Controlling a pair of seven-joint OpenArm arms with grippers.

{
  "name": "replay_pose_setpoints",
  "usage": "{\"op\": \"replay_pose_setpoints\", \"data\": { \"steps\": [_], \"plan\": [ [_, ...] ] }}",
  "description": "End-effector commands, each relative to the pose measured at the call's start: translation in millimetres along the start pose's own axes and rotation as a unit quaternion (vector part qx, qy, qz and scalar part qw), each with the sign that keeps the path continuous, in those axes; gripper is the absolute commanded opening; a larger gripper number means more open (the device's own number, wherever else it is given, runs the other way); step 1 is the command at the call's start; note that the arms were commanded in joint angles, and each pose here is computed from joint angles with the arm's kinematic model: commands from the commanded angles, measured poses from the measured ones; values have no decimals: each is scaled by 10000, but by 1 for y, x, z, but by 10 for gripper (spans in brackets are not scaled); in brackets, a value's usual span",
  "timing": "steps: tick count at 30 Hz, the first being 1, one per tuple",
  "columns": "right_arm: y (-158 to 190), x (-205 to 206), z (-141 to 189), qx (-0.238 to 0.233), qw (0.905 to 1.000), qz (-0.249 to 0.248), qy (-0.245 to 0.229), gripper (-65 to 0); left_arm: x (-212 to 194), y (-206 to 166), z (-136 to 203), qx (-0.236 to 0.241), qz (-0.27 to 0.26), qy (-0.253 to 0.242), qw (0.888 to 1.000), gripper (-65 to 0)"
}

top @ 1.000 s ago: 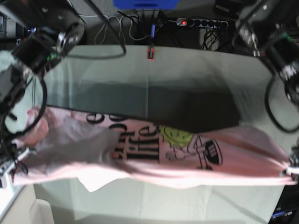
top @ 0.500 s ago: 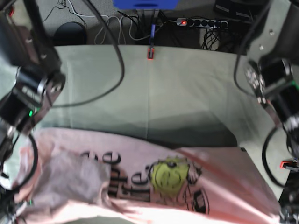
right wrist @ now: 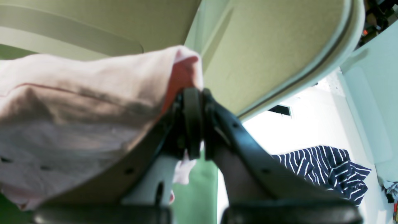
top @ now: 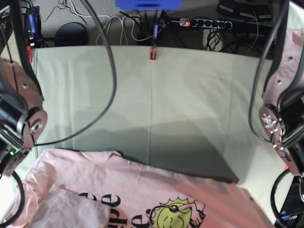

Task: Layout the t-shirt on the table in an organized manner, then fold the t-shirt properly
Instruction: 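Lift the shirt with both grippers and flip it over toward the robot, then lay the flipped shirt flat on the table and open both grippers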

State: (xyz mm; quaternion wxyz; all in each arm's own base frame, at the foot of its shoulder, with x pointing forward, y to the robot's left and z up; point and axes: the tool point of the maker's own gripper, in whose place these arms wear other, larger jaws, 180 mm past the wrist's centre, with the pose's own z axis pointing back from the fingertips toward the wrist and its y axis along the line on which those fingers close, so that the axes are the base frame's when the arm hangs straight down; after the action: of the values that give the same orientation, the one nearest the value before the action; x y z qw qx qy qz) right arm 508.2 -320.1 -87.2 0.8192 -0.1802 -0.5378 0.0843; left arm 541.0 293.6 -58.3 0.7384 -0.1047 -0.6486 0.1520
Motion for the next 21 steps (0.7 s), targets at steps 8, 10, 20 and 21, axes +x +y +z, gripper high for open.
{"op": "replay_pose_setpoints", "data": {
  "steps": [8, 10, 20, 21],
  "plan": [
    [-2, -40, 38, -541, 9975, 444, -91, -650, -4, 19, 50, 134, -512, -554, 9971, -650],
    [13, -66, 47, -508, 9974, 508, 55, -650, -27, 23, 66, 72, -599, -454, 9971, -650],
    [64, -229, 102, -254, 9885, 250, 1471, -650, -171, 108, 157, 530, 165, 774, 9955, -650],
    [68, -244, 106, -217, 9863, 177, 1625, -650, -192, 116, 165, 592, 352, 982, 9928, -650]
  ]
}}
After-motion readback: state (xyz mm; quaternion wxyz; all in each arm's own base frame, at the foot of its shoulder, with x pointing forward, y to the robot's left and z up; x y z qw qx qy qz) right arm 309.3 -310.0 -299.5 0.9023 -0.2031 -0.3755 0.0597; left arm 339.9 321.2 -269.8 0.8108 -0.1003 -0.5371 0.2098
